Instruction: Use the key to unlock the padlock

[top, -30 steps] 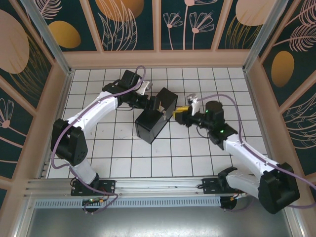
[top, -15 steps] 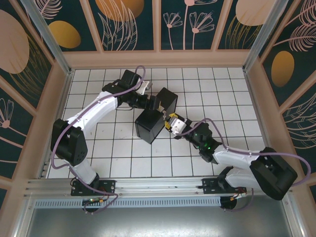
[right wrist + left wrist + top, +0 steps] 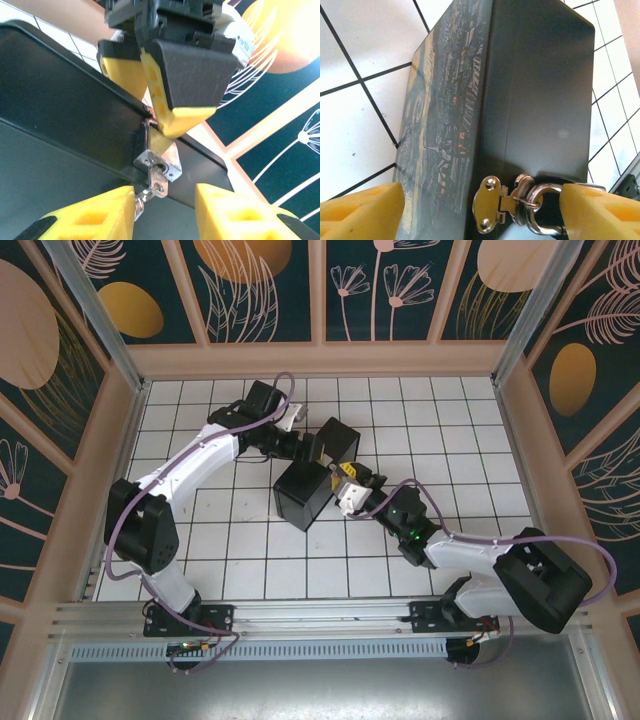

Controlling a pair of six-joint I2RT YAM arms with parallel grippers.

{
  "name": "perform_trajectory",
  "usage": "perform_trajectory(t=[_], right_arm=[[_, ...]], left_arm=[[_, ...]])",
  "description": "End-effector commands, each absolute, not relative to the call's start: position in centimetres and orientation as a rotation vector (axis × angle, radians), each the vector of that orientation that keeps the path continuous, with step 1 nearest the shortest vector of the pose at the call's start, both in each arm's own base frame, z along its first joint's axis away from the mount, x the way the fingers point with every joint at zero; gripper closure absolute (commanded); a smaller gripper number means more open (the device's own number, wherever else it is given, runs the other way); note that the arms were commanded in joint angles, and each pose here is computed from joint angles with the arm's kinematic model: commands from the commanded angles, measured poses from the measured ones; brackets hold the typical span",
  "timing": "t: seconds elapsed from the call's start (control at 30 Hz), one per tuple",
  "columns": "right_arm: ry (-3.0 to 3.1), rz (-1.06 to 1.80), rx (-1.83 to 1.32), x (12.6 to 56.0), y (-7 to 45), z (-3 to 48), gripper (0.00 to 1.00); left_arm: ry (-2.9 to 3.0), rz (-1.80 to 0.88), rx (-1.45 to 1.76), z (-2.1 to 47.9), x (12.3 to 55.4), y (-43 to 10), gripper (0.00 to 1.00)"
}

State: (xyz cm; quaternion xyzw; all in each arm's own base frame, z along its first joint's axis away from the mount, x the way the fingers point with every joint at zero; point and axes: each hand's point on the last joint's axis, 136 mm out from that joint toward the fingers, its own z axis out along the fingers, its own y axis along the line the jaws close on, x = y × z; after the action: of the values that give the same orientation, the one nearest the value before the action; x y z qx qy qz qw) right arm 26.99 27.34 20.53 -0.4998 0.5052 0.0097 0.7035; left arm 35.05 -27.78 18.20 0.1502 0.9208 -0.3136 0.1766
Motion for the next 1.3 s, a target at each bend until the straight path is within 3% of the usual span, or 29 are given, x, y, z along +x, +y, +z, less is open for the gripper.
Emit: perform_trajectory(t=[0.0, 0.33, 1.0, 1.27], right_arm=[[1.088, 0.084, -1.103, 26.3, 28.1, 22.4, 0.63], [1.112, 0.067, -1.144, 27.4, 28.8, 21.2, 0.65], [1.153, 0.041, -1.182, 29.0, 28.4, 20.2, 0.80], [1.194, 0.004, -1.201, 29.1, 27.8, 19.2, 0.73]], left_arm=[[2.622, -0.857, 0.433, 17.8, 35.5, -27.5, 0.19], [2.621, -0.864, 0.438, 17.8, 35.6, -27.7, 0.19], [2.615, -0.872, 0.444, 17.9, 35.6, -27.8, 0.20], [2.613, -0.872, 0.444, 17.9, 35.7, -27.8, 0.20]])
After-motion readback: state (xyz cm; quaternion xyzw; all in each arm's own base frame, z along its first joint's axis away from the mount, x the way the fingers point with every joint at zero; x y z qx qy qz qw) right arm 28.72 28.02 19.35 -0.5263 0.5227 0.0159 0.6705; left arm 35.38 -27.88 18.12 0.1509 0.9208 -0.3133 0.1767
